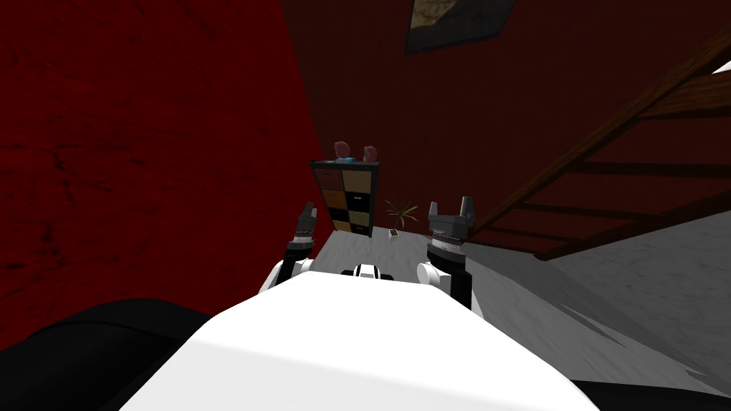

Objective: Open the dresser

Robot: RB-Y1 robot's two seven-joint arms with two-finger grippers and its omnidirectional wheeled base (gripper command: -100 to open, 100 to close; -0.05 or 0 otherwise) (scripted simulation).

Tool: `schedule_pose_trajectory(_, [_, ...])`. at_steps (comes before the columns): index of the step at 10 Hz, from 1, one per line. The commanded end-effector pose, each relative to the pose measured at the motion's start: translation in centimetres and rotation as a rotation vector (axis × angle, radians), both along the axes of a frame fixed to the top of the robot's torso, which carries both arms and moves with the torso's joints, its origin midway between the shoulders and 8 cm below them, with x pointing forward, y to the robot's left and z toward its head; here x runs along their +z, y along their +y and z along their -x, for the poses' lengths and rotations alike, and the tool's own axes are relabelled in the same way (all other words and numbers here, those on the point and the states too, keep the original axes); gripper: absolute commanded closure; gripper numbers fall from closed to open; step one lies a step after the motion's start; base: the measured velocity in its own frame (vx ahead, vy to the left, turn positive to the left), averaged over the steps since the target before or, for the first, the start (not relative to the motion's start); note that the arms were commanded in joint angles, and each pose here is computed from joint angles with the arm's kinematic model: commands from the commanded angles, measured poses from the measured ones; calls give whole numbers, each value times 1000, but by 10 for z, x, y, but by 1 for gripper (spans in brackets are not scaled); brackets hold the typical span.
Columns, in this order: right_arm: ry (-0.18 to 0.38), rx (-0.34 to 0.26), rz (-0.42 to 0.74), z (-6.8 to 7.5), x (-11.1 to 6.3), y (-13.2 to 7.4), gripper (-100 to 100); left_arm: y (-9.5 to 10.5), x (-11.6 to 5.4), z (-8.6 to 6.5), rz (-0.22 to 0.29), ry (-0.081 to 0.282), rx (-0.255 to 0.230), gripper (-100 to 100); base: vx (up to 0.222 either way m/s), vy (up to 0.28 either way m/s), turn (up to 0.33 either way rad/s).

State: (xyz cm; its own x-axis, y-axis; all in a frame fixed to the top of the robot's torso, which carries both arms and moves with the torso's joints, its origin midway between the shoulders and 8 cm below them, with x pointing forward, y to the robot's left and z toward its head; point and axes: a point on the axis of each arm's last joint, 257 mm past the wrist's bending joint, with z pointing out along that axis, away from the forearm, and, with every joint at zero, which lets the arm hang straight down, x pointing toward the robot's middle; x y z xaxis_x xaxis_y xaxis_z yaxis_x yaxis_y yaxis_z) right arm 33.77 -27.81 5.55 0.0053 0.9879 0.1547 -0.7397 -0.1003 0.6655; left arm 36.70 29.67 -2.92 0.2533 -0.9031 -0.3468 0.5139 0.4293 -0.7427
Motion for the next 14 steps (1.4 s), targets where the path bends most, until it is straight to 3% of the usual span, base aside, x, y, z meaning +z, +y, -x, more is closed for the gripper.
schedule_pose_trajectory(1, [0, 0, 0, 0, 0, 0, 0, 1, -18, -11, -12, 38, -7, -100, 96, -45, -20])
schedule_pose_trajectory(7, [0, 0, 0, 0, 0, 0, 0, 6, -60, -33, 1, 120, -4, -100, 116, -42, -16])
schedule_pose_trajectory(8, [0, 0, 0, 0, 0, 0, 0, 8, -74, -39, 13, 145, 0, -100, 130, -54, -26])
schedule_pose_trajectory(14, [0, 0, 0, 0, 0, 0, 0, 10, -111, -55, 39, 214, 6, -100, 110, -36, -15])
